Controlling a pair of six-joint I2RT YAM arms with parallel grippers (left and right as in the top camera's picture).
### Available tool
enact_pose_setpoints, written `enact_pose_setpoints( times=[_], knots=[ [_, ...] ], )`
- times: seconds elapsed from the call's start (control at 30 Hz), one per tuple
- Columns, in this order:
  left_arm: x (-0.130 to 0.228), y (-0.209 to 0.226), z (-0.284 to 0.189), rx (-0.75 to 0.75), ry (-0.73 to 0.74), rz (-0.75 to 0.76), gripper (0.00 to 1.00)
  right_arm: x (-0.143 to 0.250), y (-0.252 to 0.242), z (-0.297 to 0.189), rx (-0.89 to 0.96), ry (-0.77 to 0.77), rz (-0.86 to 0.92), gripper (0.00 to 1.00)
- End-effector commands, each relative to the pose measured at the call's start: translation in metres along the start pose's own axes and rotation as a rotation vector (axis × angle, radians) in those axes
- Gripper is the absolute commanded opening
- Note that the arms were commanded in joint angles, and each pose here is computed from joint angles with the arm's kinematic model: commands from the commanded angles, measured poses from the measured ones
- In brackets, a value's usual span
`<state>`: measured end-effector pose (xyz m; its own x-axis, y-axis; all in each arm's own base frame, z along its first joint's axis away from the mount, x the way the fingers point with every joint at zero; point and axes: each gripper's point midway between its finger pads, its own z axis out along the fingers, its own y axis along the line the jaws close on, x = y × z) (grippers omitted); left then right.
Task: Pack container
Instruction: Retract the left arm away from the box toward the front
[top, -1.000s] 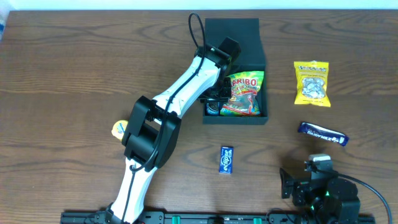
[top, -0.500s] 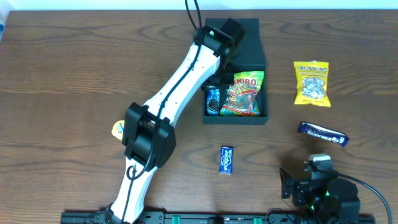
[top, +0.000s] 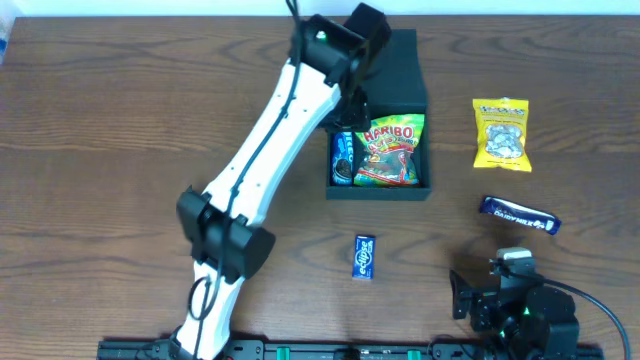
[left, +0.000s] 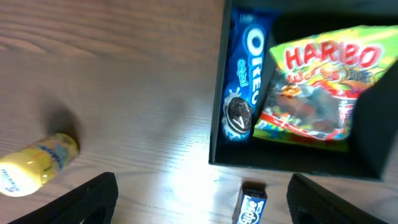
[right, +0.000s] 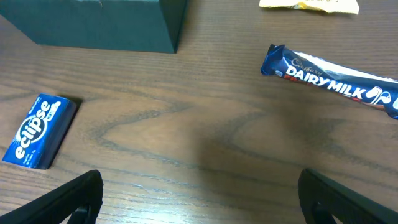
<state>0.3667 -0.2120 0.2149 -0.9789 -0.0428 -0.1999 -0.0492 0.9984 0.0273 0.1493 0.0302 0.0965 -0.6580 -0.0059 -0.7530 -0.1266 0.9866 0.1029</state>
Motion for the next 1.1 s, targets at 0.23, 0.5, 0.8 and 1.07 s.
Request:
enact_pose_setpoints(
  times=[0.23, 0.5, 0.8, 1.07],
  knots=[
    [0.023, 0.055, -0.115, 0.048, -0.23, 0.018, 0.95, 0.002, -0.002, 0.001, 0.011, 0.005, 0.015, 0.99],
    [0.061, 0.096, -0.112, -0.05, -0.203, -0.006, 0.96, 0.002, -0.002, 0.001, 0.011, 0.005, 0.015, 0.99],
    [0.101, 0.121, -0.097, -0.014, -0.249, -0.03, 0.96, 0.002, -0.002, 0.001, 0.011, 0.005, 0.015, 0.99],
    [0.131, 0.139, -0.081, 0.052, -0.342, -0.056, 0.95, 0.002, -0.002, 0.001, 0.011, 0.005, 0.015, 0.99]
  ],
)
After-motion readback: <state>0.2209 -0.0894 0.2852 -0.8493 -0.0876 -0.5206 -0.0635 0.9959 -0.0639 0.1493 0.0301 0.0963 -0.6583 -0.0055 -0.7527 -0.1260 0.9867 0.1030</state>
